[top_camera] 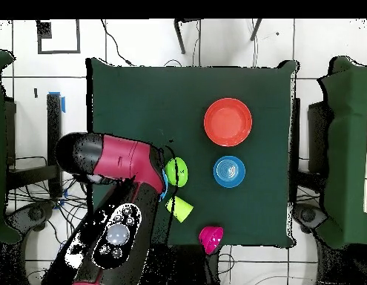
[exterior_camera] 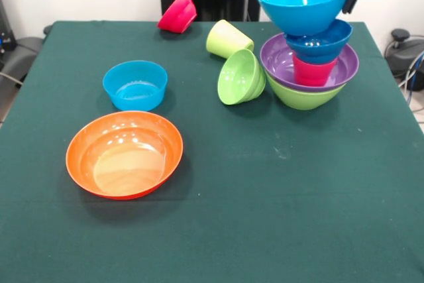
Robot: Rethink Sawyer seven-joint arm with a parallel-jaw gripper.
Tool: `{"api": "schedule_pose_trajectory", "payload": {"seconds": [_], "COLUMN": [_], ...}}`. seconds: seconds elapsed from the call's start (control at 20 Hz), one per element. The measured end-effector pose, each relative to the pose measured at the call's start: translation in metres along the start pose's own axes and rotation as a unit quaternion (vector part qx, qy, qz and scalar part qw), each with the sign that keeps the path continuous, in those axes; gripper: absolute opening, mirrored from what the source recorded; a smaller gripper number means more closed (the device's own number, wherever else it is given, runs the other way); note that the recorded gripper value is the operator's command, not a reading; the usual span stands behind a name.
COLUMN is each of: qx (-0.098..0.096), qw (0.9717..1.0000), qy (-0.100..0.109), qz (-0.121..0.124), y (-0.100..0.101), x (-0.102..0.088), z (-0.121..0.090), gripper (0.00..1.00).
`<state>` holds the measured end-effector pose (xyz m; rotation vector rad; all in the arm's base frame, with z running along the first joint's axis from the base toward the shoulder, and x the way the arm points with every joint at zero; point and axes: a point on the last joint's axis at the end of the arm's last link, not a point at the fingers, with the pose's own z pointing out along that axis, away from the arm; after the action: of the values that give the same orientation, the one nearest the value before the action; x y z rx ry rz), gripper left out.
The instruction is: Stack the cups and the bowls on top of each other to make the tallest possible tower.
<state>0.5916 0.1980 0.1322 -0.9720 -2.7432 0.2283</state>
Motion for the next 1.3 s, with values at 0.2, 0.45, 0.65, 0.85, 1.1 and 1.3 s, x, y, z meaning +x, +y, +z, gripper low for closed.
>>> {"api": "schedule_pose_trajectory", "payload": {"seconds": [0.2, 0.45, 0.65, 0.85, 1.1, 1.3], "qx": [0.002, -0.002, -0.006, -0.01, -0.012, -0.012], "qw": [1.0, 1.0, 1.0, 0.9999, 0.9999, 0.9999], "qy": [0.001, 0.002, 0.003, 0.004, 0.004, 0.004], "qz": [0.0, 0.001, 0.003, 0.005, 0.006, 0.006], "y": [0.001, 0.0032, 0.0053, 0.0078, 0.0086, 0.0087], "x": [0.001, 0.0013, 0.0013, 0.0008, 0.0004, 0.0003], "z": [0.0027, 0.001, -0.0006, -0.0027, -0.0033, -0.0034], "gripper": [0.0, 0.0, 0.0, 0.0, 0.0, 0.0]}}
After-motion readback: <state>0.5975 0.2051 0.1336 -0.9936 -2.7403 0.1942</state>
